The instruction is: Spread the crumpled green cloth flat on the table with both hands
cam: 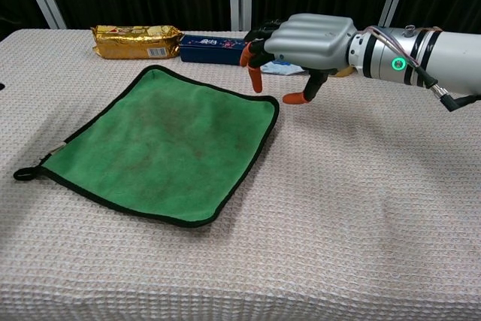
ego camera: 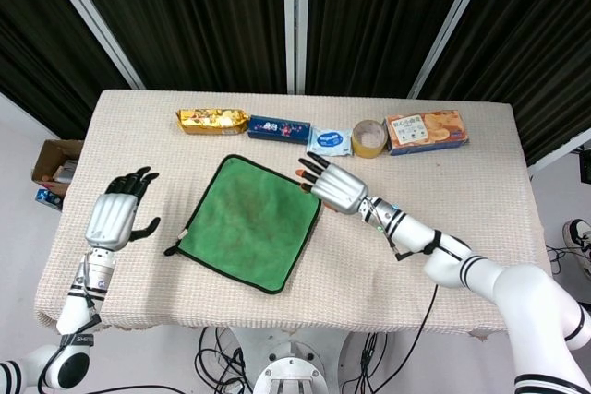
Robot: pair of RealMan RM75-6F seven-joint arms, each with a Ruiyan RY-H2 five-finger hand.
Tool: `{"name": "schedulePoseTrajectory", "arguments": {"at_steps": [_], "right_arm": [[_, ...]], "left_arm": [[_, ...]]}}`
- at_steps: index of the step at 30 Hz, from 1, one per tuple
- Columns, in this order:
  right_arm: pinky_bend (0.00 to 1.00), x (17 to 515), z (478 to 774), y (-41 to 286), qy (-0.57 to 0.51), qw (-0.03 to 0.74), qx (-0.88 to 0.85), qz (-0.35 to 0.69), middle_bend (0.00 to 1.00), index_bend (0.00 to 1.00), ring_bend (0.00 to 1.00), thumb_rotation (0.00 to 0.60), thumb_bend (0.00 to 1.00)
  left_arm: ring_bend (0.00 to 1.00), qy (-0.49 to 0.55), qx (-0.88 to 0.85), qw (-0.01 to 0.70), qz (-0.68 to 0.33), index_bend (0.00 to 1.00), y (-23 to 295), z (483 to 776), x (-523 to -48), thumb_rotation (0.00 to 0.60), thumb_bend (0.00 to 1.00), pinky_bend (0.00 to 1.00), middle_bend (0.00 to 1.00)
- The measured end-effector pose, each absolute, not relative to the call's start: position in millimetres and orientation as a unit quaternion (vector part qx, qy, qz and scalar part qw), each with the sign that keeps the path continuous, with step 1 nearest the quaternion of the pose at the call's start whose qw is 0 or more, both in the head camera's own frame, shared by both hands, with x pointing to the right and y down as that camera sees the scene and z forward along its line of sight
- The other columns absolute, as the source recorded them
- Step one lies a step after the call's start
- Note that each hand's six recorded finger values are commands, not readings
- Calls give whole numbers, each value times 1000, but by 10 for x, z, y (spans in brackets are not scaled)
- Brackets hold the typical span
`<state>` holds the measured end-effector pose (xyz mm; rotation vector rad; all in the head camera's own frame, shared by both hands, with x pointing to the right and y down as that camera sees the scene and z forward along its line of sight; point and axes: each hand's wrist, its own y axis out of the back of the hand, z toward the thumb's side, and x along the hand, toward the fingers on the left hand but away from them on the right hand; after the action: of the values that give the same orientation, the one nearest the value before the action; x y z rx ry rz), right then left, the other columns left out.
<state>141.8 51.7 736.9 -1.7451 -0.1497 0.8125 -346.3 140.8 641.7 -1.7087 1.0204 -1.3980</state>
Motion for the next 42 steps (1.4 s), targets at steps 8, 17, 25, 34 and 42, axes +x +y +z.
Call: {"name": "schedulePoseTrajectory", "arguments": {"at_steps": [8,17,25,34,42], "right_arm": [[0,1423,7587,592,-56,554,-749,359,176,447,0,600,268],[0,1650,7728,571,-49,551,-739,384,197,506,0,600,278],[0,1714,7511,577,-80,552,-753,350,196,451,0,600,278],[0,1275,7043,1183,-76,522,-819,225,196,344,0,600,266],[0,1001,6934,1669,-30,503,-845,182,191,321,0,600,207]], "left_arm": [[143,397,-666,333,-537,165,1441,6440,-3482,600,249,177,89],[144,400,-668,329,-534,165,1473,6426,-3502,600,249,177,88],[144,407,-666,325,-535,165,1466,6428,-3530,600,249,177,88],[143,433,-646,329,-536,165,1419,6316,-3637,600,249,177,88],[143,442,-639,320,-542,165,1473,6283,-3717,600,249,177,88]]}}
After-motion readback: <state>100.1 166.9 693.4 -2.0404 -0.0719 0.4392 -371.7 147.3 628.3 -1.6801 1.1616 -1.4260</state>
